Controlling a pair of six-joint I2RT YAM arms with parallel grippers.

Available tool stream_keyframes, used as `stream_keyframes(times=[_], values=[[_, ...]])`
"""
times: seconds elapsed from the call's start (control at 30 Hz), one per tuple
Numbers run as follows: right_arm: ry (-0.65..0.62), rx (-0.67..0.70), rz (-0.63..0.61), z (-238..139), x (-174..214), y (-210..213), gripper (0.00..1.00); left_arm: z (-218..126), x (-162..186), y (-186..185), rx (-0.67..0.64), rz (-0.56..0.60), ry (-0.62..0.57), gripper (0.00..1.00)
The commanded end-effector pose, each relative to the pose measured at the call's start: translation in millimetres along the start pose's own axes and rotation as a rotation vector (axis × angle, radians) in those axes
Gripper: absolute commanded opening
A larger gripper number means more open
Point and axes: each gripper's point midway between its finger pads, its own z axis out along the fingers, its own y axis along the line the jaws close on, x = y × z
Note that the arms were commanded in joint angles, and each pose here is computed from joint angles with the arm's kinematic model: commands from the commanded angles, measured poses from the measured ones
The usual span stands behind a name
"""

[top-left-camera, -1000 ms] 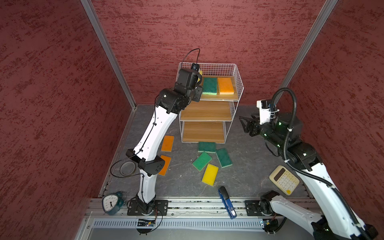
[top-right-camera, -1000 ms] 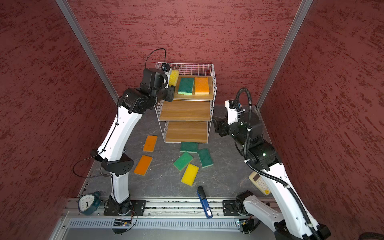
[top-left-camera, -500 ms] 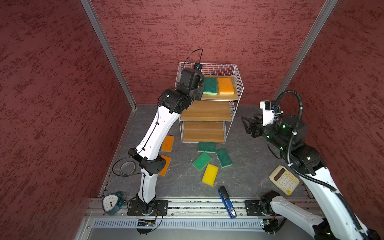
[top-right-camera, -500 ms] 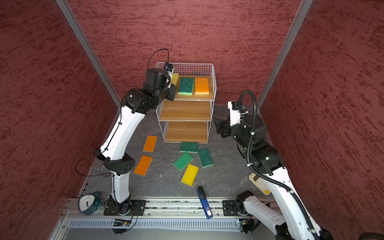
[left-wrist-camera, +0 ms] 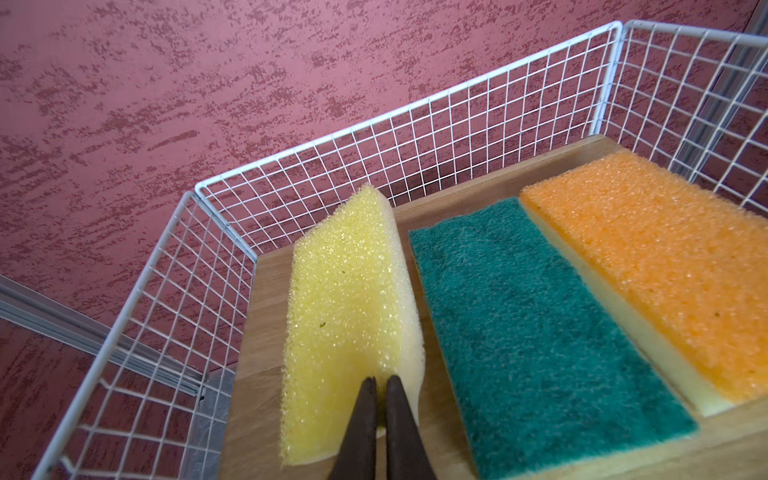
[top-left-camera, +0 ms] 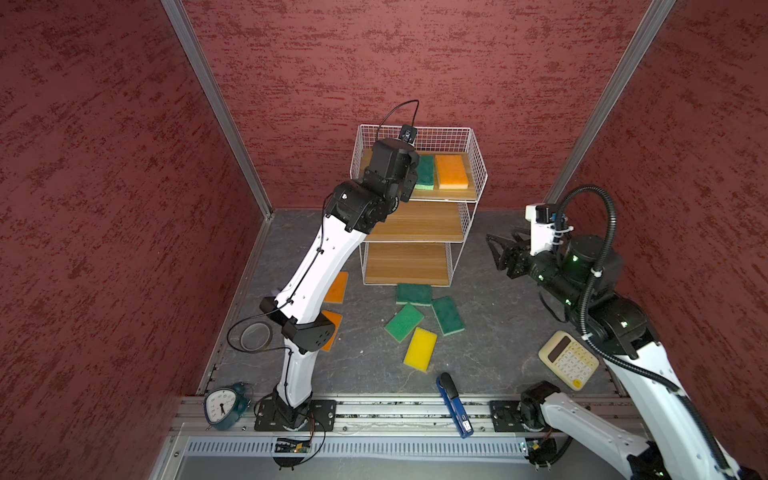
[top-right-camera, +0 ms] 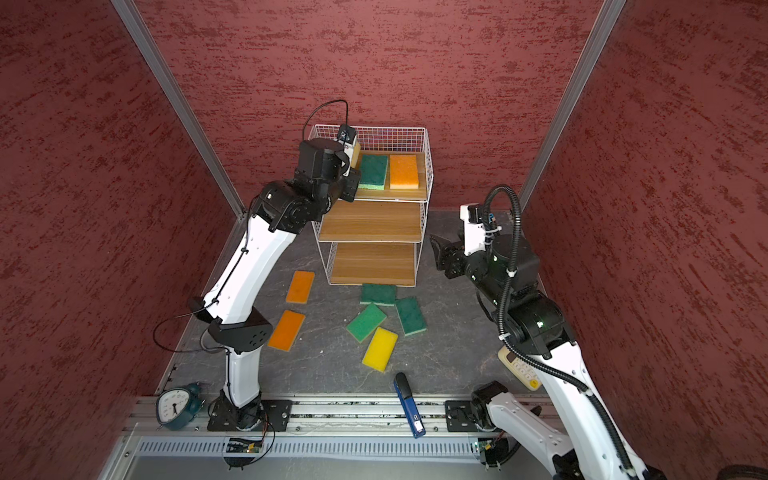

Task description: Place and organize the cleaning sponges onto the shelf

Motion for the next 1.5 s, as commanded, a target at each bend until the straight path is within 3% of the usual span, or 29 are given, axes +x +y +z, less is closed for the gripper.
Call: stream_keyframes(times=[0.0, 0.4, 0.9, 1.2, 1.33, 1.47], values=[[-0.024, 0.029, -0.005, -6, -2, -6, 0.71, -7, -13, 6, -0.086, 0.029, -0.043, 0.07], [-0.039, 0.014, 0.007, -15, -4, -4, 0.71, -15, -1, 25, -0.190, 0.038, 0.012, 0.07], [-0.044, 0.011, 0.012, -17, -7, -3, 0.71, 5, 23, 20, -0.153, 0.066, 0.093, 0.08], [-0.039, 0.014, 0.012, -15, -6, -3, 0.71, 5, 25, 5, -0.105, 0.067, 0.095, 0.18], [-0.040, 0.017, 0.011, -16, -7, -4, 0.71, 2, 19, 3, -0.100, 0.050, 0.075, 0.28], [-0.038, 0.016, 0.011, -16, -6, -4, 0.71, -4, 11, 6, -0.104, 0.022, 0.046, 0.29]])
